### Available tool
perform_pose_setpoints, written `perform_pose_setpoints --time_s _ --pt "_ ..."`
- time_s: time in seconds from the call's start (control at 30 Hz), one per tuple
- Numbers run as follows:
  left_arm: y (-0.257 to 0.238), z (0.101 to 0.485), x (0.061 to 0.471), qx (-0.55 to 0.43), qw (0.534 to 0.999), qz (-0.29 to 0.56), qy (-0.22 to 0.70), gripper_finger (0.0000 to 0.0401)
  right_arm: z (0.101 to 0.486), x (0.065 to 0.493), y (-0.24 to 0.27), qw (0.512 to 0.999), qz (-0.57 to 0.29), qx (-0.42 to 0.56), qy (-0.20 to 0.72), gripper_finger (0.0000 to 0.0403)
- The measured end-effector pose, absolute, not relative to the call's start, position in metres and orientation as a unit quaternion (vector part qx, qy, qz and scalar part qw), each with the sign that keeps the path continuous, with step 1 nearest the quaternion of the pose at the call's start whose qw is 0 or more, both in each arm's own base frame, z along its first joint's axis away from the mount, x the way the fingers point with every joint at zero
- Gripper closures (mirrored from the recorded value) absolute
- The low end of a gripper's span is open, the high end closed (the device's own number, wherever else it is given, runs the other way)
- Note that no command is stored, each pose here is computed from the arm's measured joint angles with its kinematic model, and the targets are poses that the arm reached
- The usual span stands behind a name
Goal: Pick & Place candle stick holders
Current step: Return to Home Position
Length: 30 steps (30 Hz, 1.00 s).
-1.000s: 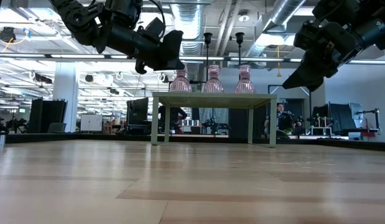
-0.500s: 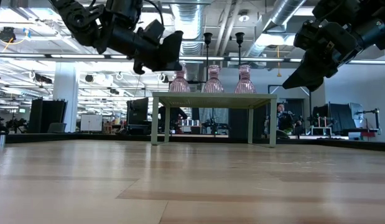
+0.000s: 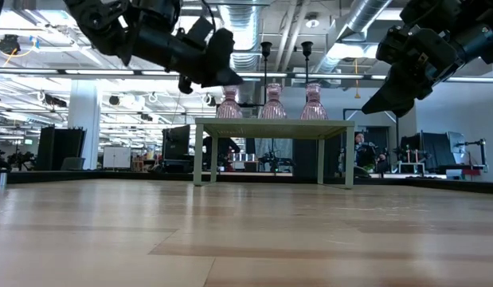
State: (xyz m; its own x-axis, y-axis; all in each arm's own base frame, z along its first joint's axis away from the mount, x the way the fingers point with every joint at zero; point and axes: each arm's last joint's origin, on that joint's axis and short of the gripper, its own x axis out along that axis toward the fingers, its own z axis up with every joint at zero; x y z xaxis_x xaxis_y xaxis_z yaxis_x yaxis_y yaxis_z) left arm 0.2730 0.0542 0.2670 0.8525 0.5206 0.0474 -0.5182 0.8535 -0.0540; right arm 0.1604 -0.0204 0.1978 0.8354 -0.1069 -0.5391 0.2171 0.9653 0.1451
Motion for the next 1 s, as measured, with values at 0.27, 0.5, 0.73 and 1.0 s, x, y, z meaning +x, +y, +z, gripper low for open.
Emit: perform_pose_setpoints --time_s 0.27,0.5,0.73,1.0 --pt "0.012 0.265 0.277 0.044 0.968 0.246 -0.002 0.0396 0.198 0.160 -0.020 0.953 -0.085 0.101 0.274 0.0403" --pt "-0.022 0.268 0.272 0.124 0.973 0.193 0.018 0.0396 0.198 0.160 -0.020 0.953 -0.085 0.101 0.274 0.0403" --pt "-0.027 0.293 0.240 0.113 0.978 0.174 0.016 0.0395 0.198 0.161 -0.020 0.955 -0.080 0.089 0.272 0.0403" --pt "-0.023 0.312 0.199 0.089 0.989 0.115 0.026 0.0395 0.200 0.161 -0.020 0.957 -0.080 0.088 0.265 0.0403"
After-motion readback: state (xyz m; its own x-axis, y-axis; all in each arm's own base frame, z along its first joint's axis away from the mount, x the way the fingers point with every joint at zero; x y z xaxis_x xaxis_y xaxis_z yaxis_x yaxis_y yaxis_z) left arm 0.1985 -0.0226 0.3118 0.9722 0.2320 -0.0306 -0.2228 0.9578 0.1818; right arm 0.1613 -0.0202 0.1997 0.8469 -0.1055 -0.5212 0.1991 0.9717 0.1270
